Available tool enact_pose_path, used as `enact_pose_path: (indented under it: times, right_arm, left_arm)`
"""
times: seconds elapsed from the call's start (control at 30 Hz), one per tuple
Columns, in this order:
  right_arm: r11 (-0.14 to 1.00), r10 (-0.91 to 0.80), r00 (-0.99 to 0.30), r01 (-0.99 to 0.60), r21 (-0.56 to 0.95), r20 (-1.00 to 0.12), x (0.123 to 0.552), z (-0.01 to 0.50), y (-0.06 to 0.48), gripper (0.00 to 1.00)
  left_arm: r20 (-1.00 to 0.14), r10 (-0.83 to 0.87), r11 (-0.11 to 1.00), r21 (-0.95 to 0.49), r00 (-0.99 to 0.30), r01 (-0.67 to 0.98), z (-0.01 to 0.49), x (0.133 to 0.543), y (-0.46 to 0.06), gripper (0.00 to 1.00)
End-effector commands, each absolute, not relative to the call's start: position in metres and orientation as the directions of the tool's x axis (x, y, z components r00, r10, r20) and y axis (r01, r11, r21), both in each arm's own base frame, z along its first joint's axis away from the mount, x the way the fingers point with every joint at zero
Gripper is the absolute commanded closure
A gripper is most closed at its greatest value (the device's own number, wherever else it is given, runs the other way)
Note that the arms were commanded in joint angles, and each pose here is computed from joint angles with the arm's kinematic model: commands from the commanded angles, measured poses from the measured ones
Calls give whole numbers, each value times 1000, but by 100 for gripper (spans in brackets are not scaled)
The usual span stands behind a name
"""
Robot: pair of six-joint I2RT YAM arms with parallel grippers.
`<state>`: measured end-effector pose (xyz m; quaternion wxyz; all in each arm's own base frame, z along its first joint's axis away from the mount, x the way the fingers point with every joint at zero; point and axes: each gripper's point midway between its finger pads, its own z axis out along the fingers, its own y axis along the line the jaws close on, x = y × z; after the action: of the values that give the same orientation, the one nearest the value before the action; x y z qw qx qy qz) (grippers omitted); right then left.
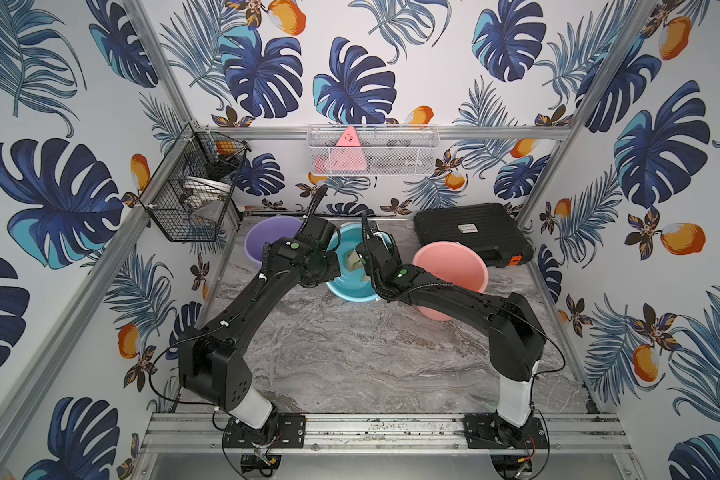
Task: Wipe the inside of the bucket with a cloth
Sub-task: Wipe the dirt from the inside of the bucket.
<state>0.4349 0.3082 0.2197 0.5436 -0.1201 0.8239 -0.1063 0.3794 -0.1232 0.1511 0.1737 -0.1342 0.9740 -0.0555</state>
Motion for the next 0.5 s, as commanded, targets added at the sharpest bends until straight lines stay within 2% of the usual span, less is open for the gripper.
enact_pose_path:
  times: [0.0,0.2,0.47]
  right_arm:
    - [941,-324,-423,-46,-337,-846,422,212,289,100]
    - [949,-313,-530,-156,-273,-788,384,184,299,100]
    - [907,-328,-589,-414,-72,-739,337,155,382,100]
  left_arm:
    - [-396,-318,948,-134,-862,-288,162,389,-112,100]
    - [-443,-338,941,-165,-831,-295,170,395,-112,100]
    - [-435,-329,944,-182,-838,-276,166,396,-123,100]
